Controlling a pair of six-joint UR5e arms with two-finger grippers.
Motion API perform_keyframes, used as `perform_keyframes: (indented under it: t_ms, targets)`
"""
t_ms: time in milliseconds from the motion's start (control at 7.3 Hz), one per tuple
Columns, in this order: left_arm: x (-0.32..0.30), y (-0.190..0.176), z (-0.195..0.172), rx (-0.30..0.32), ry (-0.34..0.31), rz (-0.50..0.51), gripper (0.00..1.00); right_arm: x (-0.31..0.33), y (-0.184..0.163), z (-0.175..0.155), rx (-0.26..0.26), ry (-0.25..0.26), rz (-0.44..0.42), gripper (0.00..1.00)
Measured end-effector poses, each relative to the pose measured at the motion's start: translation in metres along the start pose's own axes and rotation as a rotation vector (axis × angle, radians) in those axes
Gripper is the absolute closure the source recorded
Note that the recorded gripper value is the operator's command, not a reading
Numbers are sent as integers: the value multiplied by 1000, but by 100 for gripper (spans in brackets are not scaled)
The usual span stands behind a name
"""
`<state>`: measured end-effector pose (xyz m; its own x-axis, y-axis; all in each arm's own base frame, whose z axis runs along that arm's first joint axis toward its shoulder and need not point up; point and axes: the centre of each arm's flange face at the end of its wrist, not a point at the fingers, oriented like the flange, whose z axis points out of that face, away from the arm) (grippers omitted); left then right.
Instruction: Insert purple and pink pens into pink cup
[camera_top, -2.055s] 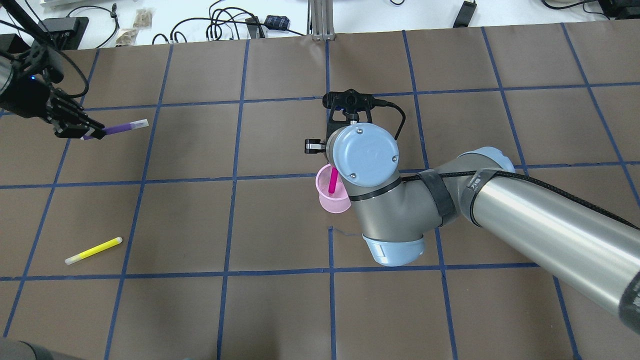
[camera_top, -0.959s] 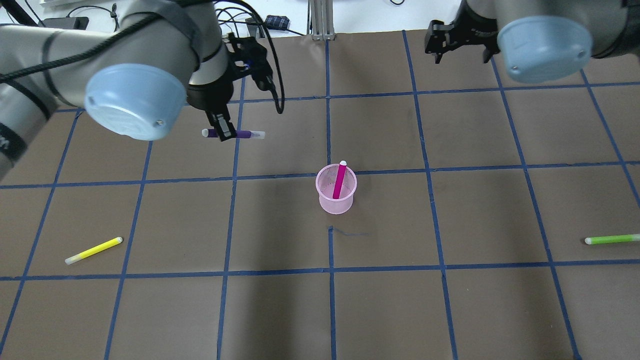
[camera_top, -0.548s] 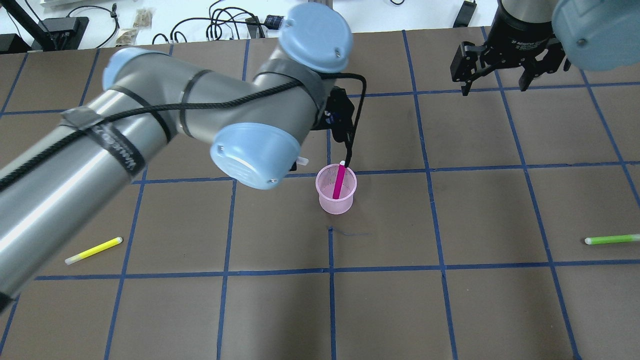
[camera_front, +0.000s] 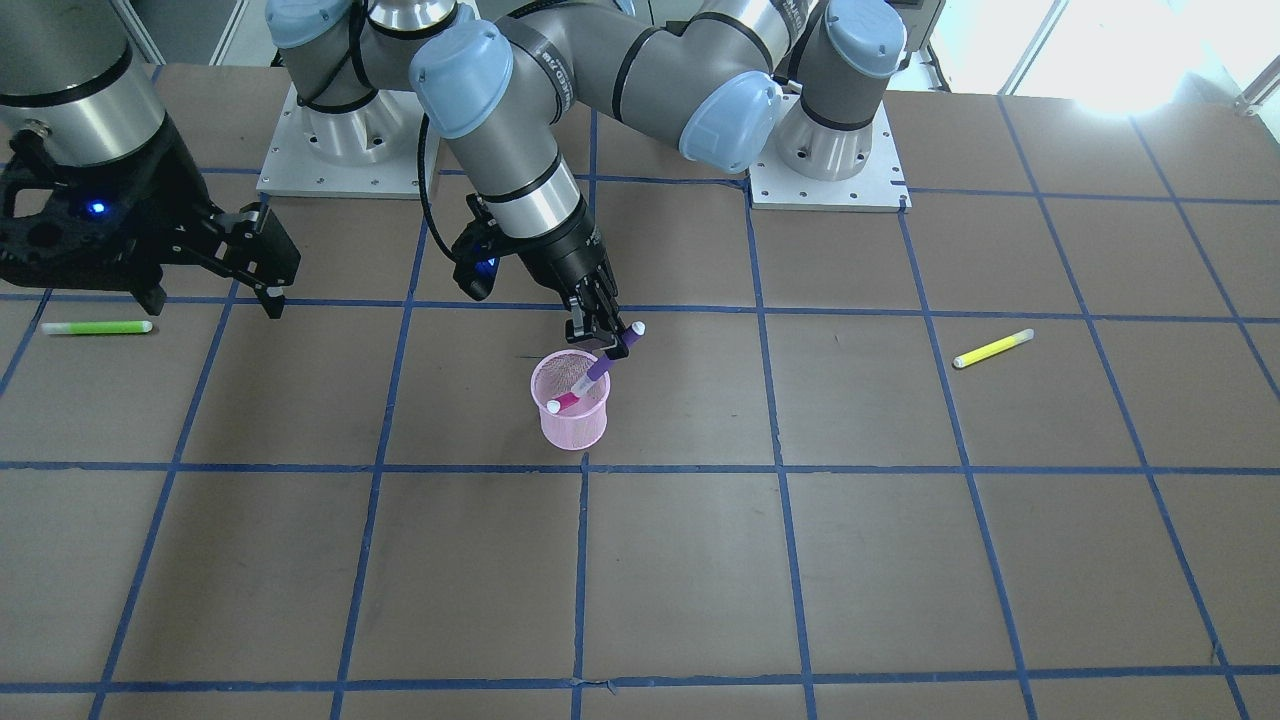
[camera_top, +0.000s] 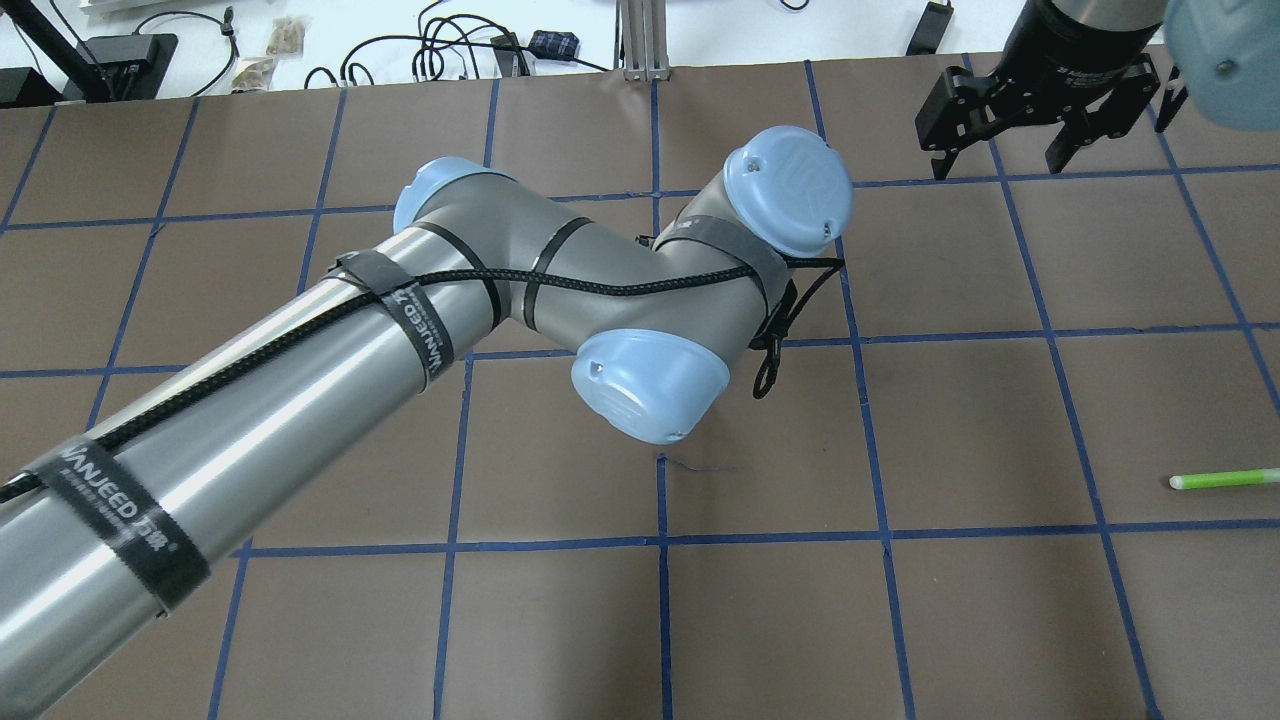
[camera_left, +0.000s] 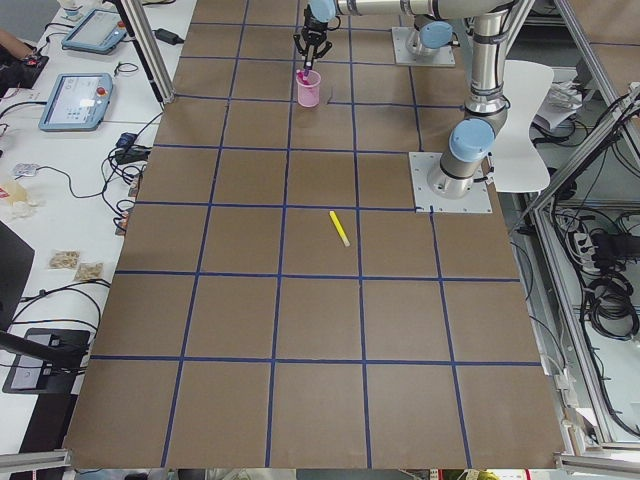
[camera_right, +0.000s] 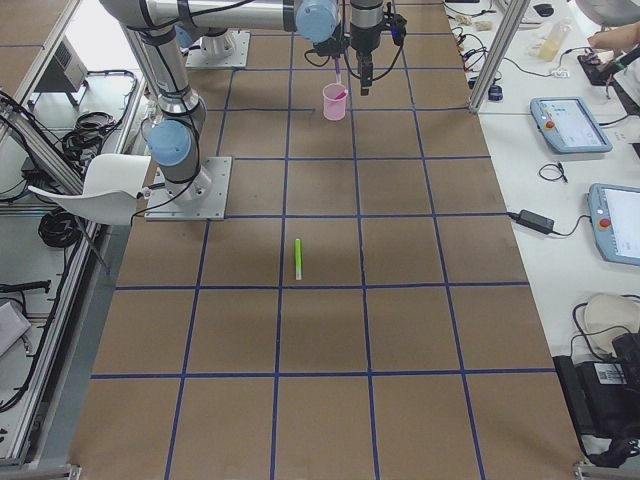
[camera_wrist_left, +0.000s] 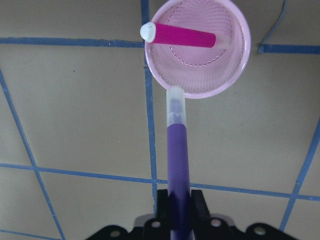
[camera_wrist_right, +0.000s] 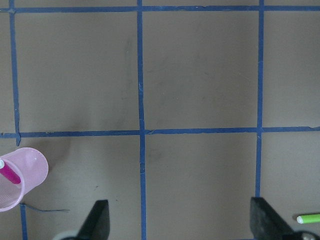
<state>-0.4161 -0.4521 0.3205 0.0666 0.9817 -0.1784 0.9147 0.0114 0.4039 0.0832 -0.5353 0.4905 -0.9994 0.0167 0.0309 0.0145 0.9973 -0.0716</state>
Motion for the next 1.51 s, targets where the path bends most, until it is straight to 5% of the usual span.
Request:
perform_keyframes:
  t_ms: [137,274,411,1096,1507]
  targets:
    - [4,-12,7,-8,2,20,100,7,0,0,-3,3,15,0]
    - [7,-20,11,-12,2,36,22,9,1,0,-4,4,22,0]
    - [9,-26,14,-15,4,45,0,10,0,1,-4,5,25,0]
    - [1,-10,-8,12,-36,9,0,11,1,0,-4,4,27,0]
    - [-62,114,-55,183,-93,-271,0,10,1,-1,-1,1,25,0]
